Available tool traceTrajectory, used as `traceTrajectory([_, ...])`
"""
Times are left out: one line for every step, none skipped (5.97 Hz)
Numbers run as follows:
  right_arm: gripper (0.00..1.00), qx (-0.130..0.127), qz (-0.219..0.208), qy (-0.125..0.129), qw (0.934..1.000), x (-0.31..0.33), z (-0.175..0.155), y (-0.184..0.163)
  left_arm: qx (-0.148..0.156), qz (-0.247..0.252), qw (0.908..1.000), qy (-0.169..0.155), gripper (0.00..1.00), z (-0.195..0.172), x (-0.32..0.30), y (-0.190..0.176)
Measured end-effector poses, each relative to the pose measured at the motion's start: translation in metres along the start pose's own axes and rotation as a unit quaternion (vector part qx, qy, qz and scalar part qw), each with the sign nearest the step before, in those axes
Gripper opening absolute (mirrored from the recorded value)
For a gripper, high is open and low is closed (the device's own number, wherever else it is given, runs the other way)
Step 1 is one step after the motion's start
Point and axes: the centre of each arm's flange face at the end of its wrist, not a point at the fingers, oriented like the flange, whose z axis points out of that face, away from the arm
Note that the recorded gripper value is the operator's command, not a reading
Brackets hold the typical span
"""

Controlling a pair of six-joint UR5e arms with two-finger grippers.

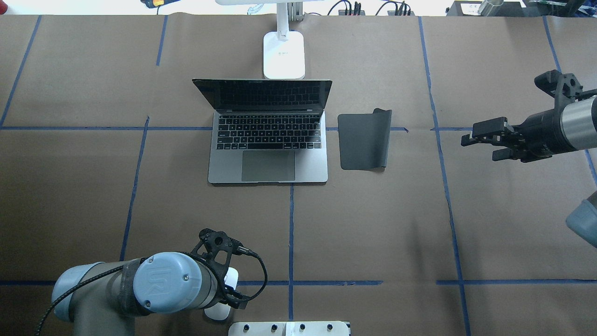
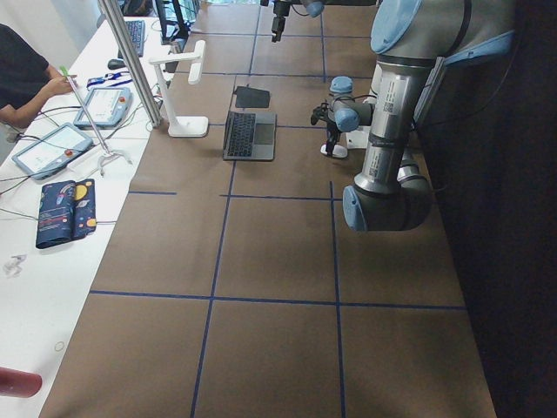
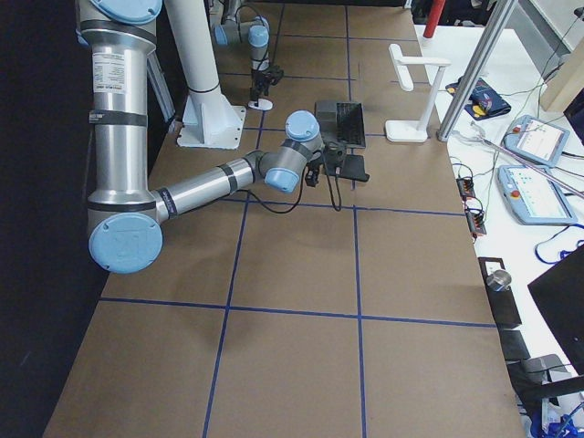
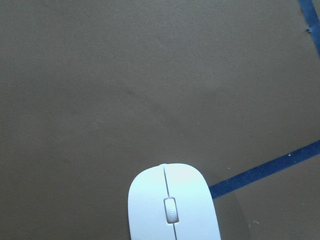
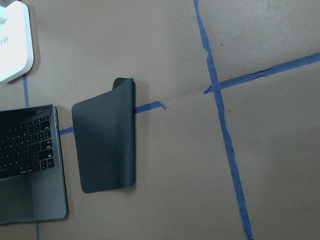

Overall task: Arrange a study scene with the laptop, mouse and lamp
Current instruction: 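Grasp the white mouse with the left gripper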

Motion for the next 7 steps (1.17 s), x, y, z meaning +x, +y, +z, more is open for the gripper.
traceTrajectory([1.0,0.0,0.0,0.0,1.0,0.0,0.0,0.0,-0.001,-0.003,1.0,-0.001,1.0,0.002,0.0,0.0])
traceTrajectory([1.0,0.0,-0.001,0.0,1.0,0.0,0.0,0.0,-0.002,-0.005,1.0,-0.002,0.99,0.005,0.0,0.0])
traceTrajectory([1.0,-0.001,0.0,0.0,1.0,0.0,0.0,0.0,-0.002,-0.005,1.0,-0.001,0.97,0.008,0.0,-0.001])
traceTrajectory([1.0,-0.001,0.0,0.0,1.0,0.0,0.001,0.0,-0.001,-0.007,1.0,0.002,0.94,0.013,0.001,-0.001])
traceTrajectory([1.0,-0.001,0.0,0.0,1.0,0.0,0.001,0.0,0.0,-0.01,0.9999,0.005,0.64,0.016,0.001,-0.001])
traceTrajectory([1.0,-0.001,-0.001,0.0,1.0,-0.001,0.001,0.0,0.0,-0.012,0.9999,0.007,0.16,0.017,0.001,-0.001])
traceTrajectory([1.0,0.0,-0.001,-0.001,1.0,-0.002,0.0,0.0,-0.002,-0.013,0.9999,0.009,0.0,0.016,0.001,-0.001])
